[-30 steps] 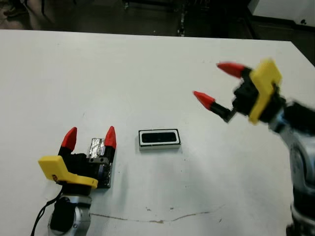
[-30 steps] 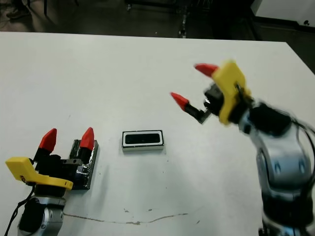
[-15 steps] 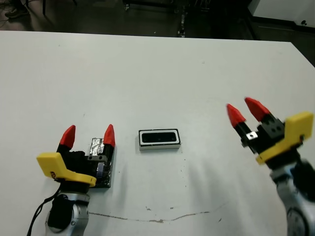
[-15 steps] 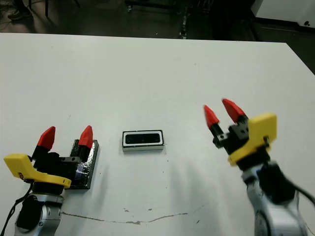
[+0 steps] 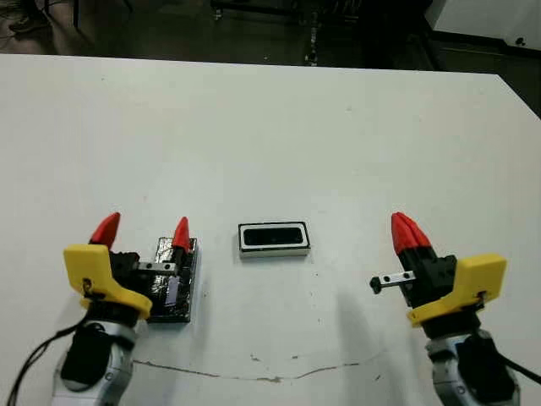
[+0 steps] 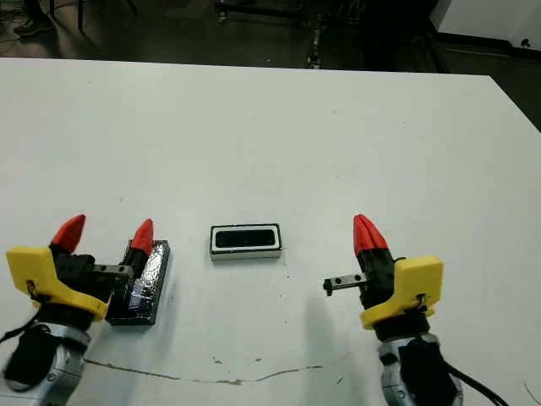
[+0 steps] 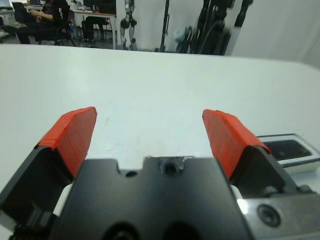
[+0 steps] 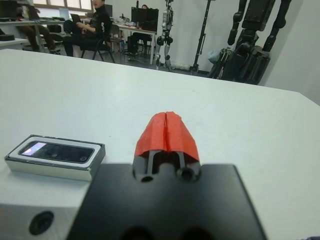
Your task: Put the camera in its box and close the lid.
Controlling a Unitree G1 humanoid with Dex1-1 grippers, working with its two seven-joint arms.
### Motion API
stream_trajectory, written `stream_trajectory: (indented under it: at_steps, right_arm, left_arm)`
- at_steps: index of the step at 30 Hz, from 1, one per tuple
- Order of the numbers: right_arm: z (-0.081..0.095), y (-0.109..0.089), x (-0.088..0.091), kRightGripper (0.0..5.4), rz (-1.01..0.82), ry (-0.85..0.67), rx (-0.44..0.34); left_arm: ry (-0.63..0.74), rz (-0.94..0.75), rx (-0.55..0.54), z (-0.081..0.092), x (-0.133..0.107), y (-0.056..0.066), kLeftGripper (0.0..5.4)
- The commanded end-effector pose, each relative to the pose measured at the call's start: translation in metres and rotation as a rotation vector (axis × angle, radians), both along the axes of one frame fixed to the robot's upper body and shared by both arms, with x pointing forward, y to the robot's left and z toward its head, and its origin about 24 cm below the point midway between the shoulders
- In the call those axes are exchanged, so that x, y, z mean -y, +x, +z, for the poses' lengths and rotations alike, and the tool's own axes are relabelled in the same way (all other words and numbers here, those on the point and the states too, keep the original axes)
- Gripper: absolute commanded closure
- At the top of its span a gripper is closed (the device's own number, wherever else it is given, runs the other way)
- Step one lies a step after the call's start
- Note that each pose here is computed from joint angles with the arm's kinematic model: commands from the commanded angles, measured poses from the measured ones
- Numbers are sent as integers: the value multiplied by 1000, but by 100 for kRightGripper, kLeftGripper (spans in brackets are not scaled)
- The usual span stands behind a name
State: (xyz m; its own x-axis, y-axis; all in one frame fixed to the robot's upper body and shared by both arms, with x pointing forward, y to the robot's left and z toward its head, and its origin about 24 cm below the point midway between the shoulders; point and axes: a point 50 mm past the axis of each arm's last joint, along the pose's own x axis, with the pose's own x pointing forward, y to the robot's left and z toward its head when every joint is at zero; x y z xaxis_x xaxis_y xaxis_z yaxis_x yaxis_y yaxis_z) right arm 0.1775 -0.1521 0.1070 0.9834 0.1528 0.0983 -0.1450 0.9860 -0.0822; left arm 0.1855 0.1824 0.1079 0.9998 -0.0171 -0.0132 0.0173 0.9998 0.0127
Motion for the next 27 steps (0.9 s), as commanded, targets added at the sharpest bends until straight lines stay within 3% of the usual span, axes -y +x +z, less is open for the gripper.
stream_trajectory:
  at_steps: [1, 9, 18, 27]
  right_arm:
    - [-5, 2, -3, 539, 5, 12, 6]
    - [-14, 3, -11, 539, 9, 23, -16]
    - [-17, 3, -11, 539, 11, 24, -13]
    - [-17, 3, -12, 539, 12, 25, -15]
  left_arm:
    - [-5, -13, -59, 6, -3, 0, 0]
    - [-218, -77, -219, 22, -9, 8, 0]
    - [-163, -217, -394, 36, -10, 23, 0]
    - [-150, -238, -470, 33, -8, 24, 0]
